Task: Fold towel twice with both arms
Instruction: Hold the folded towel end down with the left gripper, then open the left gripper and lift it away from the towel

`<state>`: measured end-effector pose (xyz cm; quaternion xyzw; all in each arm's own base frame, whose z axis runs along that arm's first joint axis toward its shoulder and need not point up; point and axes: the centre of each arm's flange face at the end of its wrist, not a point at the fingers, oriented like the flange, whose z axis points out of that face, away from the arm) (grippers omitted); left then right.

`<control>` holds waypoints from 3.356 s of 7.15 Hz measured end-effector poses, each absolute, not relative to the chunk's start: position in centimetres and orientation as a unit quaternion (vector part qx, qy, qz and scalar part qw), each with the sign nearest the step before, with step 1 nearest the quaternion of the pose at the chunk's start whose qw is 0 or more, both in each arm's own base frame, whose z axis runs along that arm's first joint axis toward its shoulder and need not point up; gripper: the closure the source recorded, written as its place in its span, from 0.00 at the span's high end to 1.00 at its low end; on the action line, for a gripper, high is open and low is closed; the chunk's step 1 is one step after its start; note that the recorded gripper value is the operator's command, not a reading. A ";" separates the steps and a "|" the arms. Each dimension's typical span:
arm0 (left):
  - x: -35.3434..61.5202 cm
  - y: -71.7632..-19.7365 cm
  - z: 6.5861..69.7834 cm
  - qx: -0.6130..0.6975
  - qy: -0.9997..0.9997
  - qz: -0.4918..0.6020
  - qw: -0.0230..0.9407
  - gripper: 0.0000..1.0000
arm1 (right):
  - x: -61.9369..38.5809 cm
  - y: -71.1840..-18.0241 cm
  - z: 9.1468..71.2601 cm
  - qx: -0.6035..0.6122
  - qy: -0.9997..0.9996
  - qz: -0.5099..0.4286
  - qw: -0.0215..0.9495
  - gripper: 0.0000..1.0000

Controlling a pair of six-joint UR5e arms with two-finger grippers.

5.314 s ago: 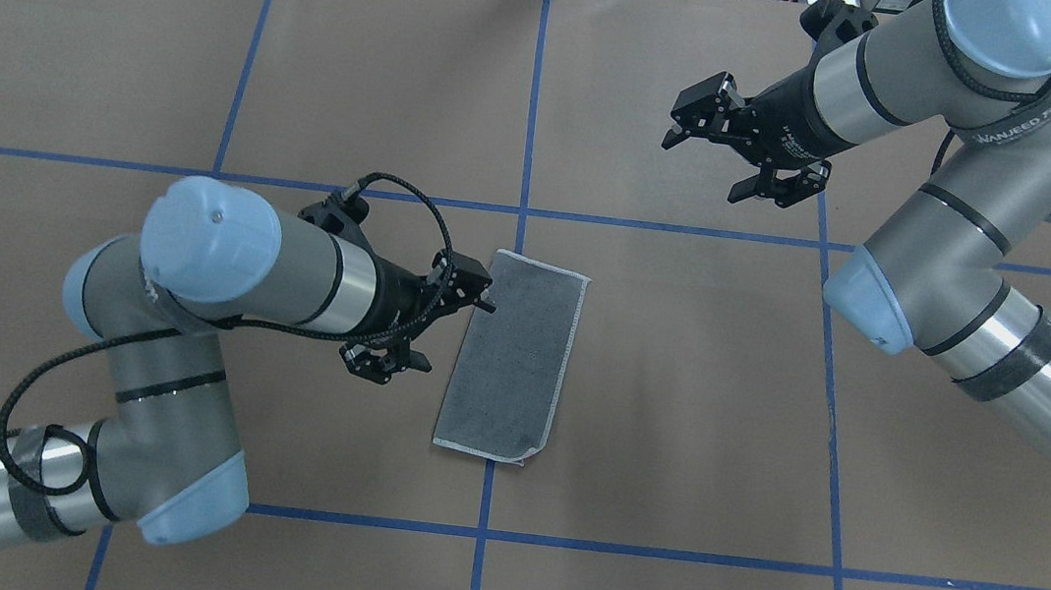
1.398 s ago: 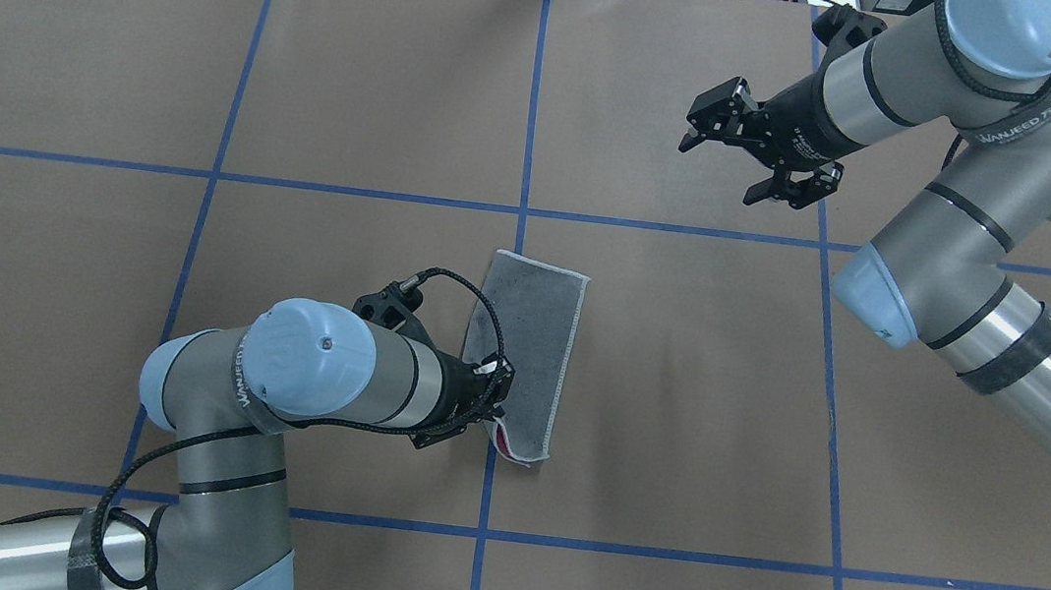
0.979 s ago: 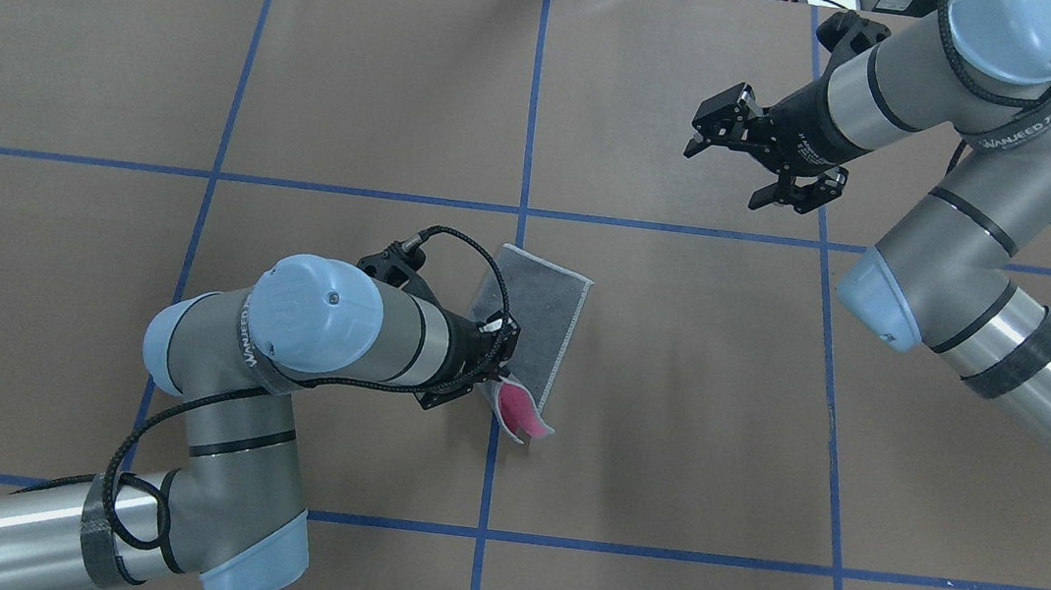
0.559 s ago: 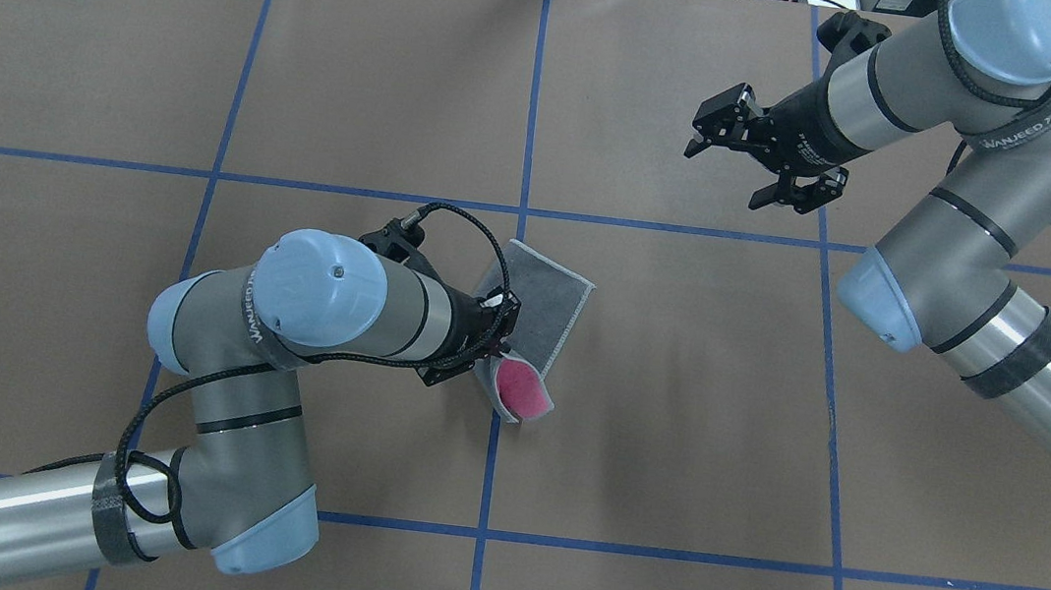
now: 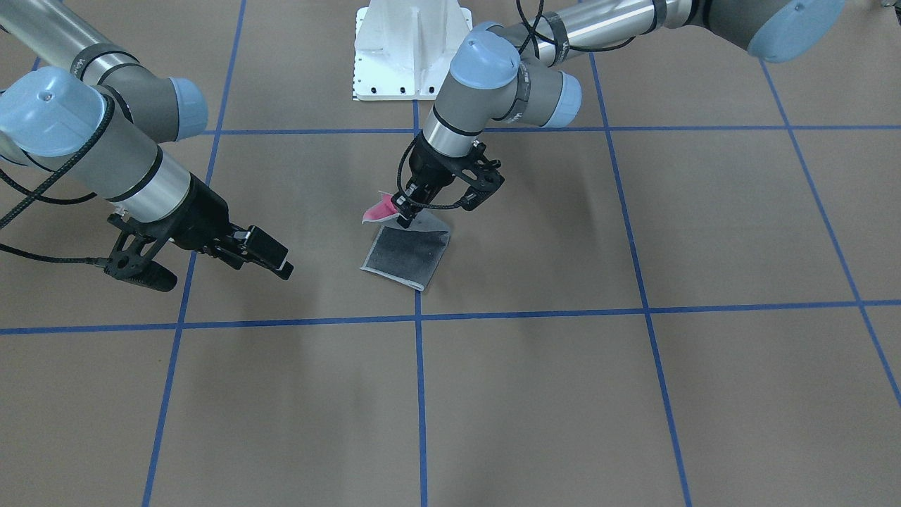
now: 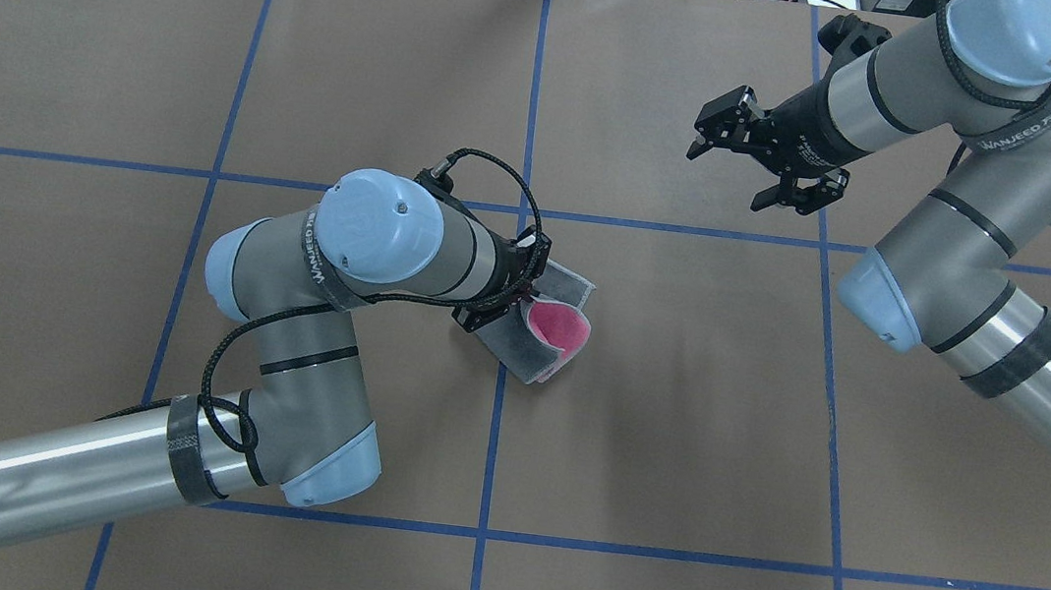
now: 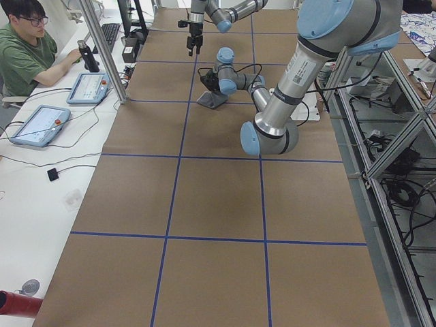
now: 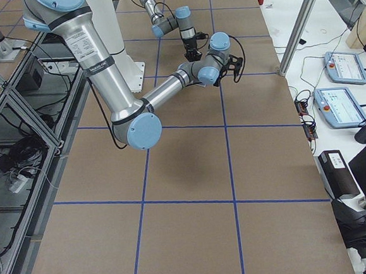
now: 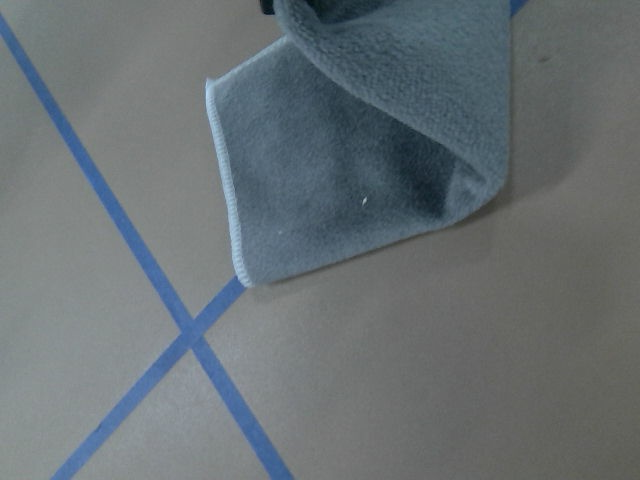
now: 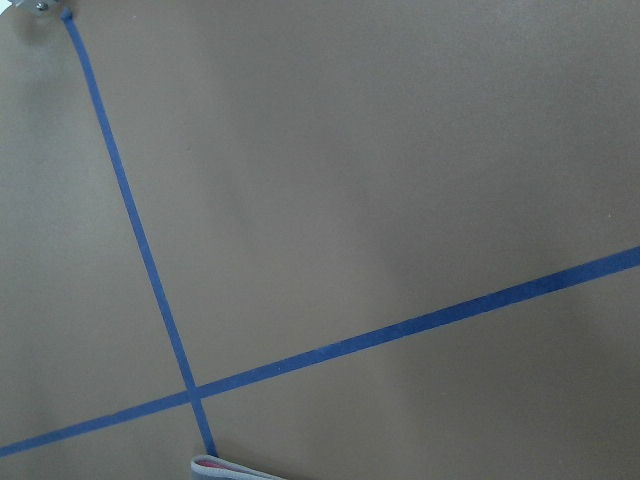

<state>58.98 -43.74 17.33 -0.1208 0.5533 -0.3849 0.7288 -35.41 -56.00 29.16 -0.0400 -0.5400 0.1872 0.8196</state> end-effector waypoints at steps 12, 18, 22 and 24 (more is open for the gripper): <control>61.2 -48.1 18.3 -0.117 0.530 -0.427 0.723 0.00 | -35.5 -56.2 29.4 -0.040 -0.538 0.189 0.820 1.00; 61.3 -48.9 19.2 -0.117 0.528 -0.434 0.720 0.55 | -35.6 -56.2 29.6 -0.041 -0.537 0.190 0.821 1.00; 60.6 -50.0 19.1 -0.121 0.527 -0.452 0.710 1.00 | -35.7 -56.2 29.8 -0.042 -0.536 0.190 0.822 1.00; 59.1 -51.8 18.5 -0.114 0.531 -0.461 0.701 1.00 | -35.9 -56.0 29.3 -0.041 -0.542 0.184 0.819 1.00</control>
